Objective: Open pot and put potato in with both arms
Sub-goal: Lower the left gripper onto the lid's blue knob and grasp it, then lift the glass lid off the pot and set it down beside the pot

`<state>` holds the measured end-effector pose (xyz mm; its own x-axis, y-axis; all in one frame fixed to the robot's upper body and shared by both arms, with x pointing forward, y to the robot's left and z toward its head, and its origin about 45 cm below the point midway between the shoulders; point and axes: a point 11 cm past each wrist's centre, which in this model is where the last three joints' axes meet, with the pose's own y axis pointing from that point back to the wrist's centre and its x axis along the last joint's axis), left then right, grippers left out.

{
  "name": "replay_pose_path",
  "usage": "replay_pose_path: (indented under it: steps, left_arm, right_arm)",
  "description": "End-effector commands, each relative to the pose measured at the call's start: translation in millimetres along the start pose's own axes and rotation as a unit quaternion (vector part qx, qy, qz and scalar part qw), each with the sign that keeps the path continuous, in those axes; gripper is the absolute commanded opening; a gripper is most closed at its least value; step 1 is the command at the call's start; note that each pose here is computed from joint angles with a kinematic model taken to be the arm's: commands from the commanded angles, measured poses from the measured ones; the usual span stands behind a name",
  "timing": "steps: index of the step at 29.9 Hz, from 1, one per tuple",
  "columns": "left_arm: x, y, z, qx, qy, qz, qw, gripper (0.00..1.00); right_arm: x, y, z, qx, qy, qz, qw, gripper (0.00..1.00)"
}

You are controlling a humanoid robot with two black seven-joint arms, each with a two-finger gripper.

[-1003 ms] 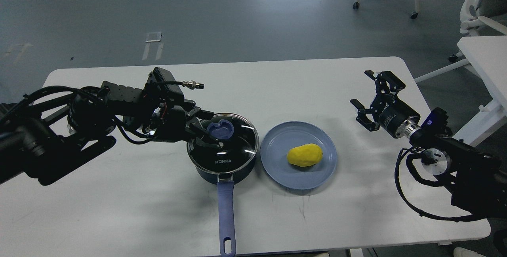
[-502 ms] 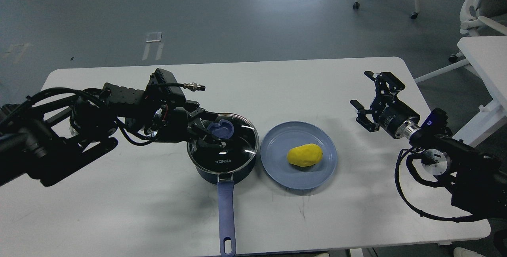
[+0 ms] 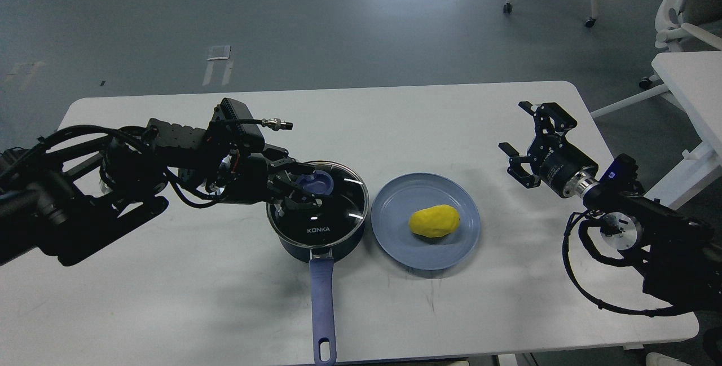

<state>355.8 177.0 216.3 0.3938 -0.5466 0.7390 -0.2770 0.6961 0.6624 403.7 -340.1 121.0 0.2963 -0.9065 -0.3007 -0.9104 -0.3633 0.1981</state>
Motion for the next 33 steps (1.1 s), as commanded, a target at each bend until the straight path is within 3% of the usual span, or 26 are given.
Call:
replay_pose_path:
  steps: [1, 4, 11, 20, 26, 33]
  left_arm:
    - [0, 1, 0, 0.001, -0.001, 0.000, 1.000, 0.51]
    - [5, 0, 2, -0.002, -0.007, 0.002, 1.000, 0.39]
    - [21, 13, 1, 0.004, -0.030, 0.010, 0.999, 0.39]
    - [31, 82, -38, 0.078, -0.030, 0.022, 0.996, 0.40]
    - [-25, 147, -80, 0.170, -0.005, 0.008, 0.985, 0.41]
    - [-104, 168, -90, 0.201, 0.041, -0.012, 0.979, 0.42]
  right_arm:
    - [0, 0, 0, 0.000, 0.000, 0.000, 1.000, 0.97]
    - [0, 0, 0, 0.000, 0.000, 0.000, 1.000, 0.97]
    - [0, 0, 0, 0.000, 0.000, 0.000, 1.000, 0.97]
    - [0, 0, 0, 0.000, 0.000, 0.000, 1.000, 0.97]
    - [0, 0, 0, 0.001, -0.001, 0.000, 1.000, 0.97]
    - [-1, 0, 0, 0.000, 0.000, -0.001, 1.000, 0.97]
